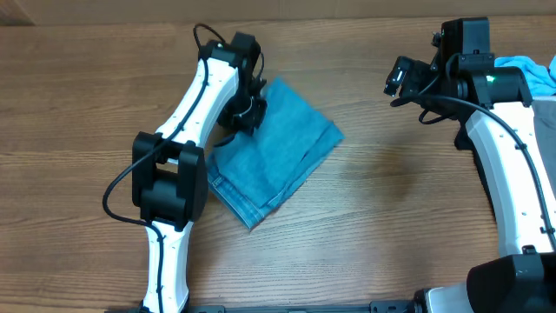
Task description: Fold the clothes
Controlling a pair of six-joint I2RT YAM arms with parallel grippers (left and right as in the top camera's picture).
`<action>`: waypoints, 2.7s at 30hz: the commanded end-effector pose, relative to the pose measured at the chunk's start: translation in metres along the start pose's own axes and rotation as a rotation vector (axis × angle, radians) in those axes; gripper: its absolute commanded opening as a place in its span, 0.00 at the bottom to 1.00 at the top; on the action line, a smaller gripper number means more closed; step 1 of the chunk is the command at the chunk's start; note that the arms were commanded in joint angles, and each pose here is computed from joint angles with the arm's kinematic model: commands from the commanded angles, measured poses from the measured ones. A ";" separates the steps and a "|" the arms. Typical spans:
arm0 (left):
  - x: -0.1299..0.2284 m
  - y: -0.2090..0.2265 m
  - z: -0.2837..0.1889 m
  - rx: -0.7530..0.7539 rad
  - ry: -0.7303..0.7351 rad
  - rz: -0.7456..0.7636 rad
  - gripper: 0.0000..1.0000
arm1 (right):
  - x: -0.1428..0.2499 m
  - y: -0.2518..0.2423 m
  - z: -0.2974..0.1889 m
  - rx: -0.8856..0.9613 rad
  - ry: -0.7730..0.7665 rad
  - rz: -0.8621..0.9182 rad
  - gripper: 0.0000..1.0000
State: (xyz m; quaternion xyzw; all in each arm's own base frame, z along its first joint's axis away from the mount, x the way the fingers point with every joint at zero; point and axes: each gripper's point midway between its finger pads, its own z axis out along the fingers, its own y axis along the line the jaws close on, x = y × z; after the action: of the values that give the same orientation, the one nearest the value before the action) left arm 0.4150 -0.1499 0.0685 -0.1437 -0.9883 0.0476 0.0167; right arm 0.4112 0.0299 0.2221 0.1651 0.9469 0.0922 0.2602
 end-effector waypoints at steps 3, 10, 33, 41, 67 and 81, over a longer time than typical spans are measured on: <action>0.001 0.000 -0.078 -0.046 -0.129 0.021 0.04 | -0.001 -0.001 0.000 0.002 -0.003 -0.005 1.00; -0.009 0.012 -0.128 -0.078 -0.272 -0.061 0.04 | -0.001 -0.001 0.000 0.002 -0.003 -0.005 1.00; 0.042 0.230 -0.162 -0.232 -0.304 -0.313 0.04 | -0.001 -0.001 0.000 0.002 -0.003 -0.005 1.00; 0.058 0.305 -0.143 -0.305 -0.339 -0.402 0.04 | -0.001 -0.001 0.000 0.002 -0.003 -0.005 1.00; 0.105 0.466 -0.114 -0.533 -0.580 -0.698 1.00 | -0.001 -0.001 0.000 0.002 -0.003 -0.005 1.00; 0.072 0.394 -0.107 -0.078 -0.656 -0.762 0.08 | -0.001 -0.001 0.000 0.002 -0.003 -0.005 1.00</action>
State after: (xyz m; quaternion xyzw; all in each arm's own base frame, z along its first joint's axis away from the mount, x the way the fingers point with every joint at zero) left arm 0.4436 0.3045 0.1110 0.2608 -0.9296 -0.0919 -0.2436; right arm 0.4112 0.0298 0.2219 0.1650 0.9470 0.0919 0.2599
